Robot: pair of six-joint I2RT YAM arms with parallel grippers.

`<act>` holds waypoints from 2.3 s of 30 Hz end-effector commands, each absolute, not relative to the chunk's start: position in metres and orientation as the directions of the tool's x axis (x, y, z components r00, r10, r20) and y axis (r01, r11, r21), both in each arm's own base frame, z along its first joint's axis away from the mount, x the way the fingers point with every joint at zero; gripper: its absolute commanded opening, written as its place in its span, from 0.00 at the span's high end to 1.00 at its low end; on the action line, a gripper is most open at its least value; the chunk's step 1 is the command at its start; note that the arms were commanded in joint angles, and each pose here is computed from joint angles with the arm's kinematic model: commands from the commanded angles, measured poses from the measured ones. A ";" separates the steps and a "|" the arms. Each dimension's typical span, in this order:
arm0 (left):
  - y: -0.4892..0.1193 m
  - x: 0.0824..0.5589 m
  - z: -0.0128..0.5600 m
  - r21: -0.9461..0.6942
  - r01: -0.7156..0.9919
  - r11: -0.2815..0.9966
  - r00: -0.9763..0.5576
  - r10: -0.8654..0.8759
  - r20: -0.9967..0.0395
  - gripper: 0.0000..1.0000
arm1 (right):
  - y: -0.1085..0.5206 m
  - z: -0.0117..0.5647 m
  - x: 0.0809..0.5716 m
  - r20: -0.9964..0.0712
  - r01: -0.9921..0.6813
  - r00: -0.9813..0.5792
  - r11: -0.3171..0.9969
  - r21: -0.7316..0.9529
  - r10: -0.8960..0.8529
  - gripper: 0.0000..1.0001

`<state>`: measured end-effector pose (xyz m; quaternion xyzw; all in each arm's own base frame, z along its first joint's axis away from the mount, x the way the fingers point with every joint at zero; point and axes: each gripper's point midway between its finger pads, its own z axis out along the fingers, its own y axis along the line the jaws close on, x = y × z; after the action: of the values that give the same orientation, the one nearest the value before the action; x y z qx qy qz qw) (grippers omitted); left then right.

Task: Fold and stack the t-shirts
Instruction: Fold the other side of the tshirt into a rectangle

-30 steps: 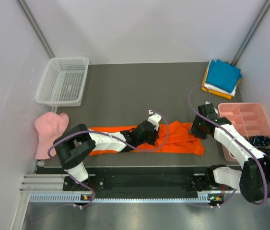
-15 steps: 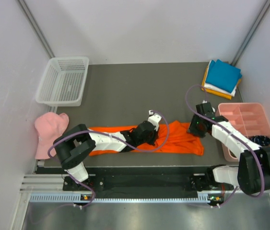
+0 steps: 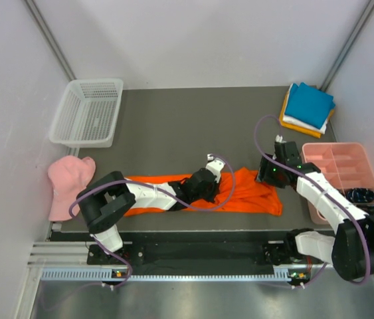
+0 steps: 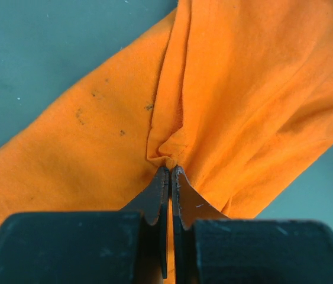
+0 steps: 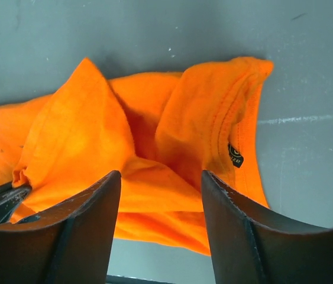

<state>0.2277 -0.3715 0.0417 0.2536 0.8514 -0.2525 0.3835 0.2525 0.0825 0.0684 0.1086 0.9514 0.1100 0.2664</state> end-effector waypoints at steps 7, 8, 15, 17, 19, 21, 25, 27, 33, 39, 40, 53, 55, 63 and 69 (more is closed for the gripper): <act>-0.384 0.232 0.056 -0.250 0.642 0.725 -0.560 0.221 -0.798 1.00 | 0.097 0.063 0.252 -0.478 0.078 -0.848 0.946 0.316 0.229 0.47; -0.384 0.232 0.056 -0.249 0.643 0.724 -0.559 0.222 -0.799 1.00 | 0.098 0.062 0.252 -0.473 0.076 -0.851 0.944 0.320 0.228 0.48; -0.382 0.232 0.054 -0.247 0.638 0.730 -0.562 0.221 -0.797 1.00 | 0.102 0.057 0.252 -0.456 0.073 -0.861 0.942 0.328 0.225 0.54; -0.381 0.232 0.054 -0.246 0.637 0.731 -0.562 0.221 -0.797 1.00 | 0.102 0.058 0.251 -0.454 0.073 -0.862 0.941 0.331 0.226 0.66; -0.382 0.233 0.055 -0.245 0.638 0.730 -0.560 0.221 -0.799 1.00 | 0.101 0.058 0.251 -0.452 0.080 -0.861 0.940 0.331 0.232 0.84; -0.383 0.232 0.054 -0.247 0.638 0.729 -0.561 0.220 -0.798 1.00 | 0.100 0.059 0.249 -0.449 0.088 -0.861 0.940 0.329 0.238 0.93; -0.383 0.231 0.052 -0.253 0.639 0.726 -0.566 0.222 -0.794 1.00 | 0.099 0.059 0.244 -0.440 0.110 -0.861 0.938 0.329 0.255 1.00; -0.384 0.231 0.053 -0.253 0.641 0.724 -0.565 0.222 -0.795 1.00 | 0.099 0.062 0.240 -0.435 0.119 -0.860 0.933 0.339 0.268 1.00; -0.384 0.229 0.050 -0.255 0.644 0.721 -0.568 0.227 -0.791 1.00 | 0.095 0.073 0.226 -0.429 0.168 -0.844 0.918 0.358 0.321 1.00; -0.389 0.229 0.051 -0.266 0.654 0.709 -0.570 0.229 -0.789 1.00 | 0.087 0.078 0.212 -0.415 0.251 -0.820 0.900 0.358 0.394 1.00; -0.389 0.228 0.050 -0.265 0.656 0.707 -0.570 0.233 -0.788 1.00 | 0.086 0.079 0.209 -0.410 0.266 -0.817 0.896 0.355 0.405 1.00; -0.389 0.225 0.050 -0.273 0.664 0.696 -0.573 0.239 -0.784 1.00 | 0.081 0.072 0.182 -0.356 0.364 -0.793 0.853 0.375 0.494 1.00; -0.390 0.225 0.050 -0.273 0.666 0.694 -0.573 0.241 -0.784 1.00 | 0.080 0.073 0.180 -0.354 0.384 -0.780 0.841 0.381 0.516 1.00; -0.390 0.223 0.048 -0.271 0.674 0.687 -0.572 0.253 -0.780 1.00 | 0.067 0.079 0.169 -0.379 0.461 -0.714 0.803 0.376 0.588 1.00; -0.393 0.222 0.048 -0.277 0.681 0.677 -0.575 0.260 -0.776 1.00 | 0.063 0.083 0.165 -0.386 0.481 -0.694 0.790 0.380 0.608 0.79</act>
<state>0.2175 -0.3820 0.0388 0.2725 0.8490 -0.2774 0.3578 0.1710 0.0718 0.0843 0.2839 0.9132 0.1491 0.2516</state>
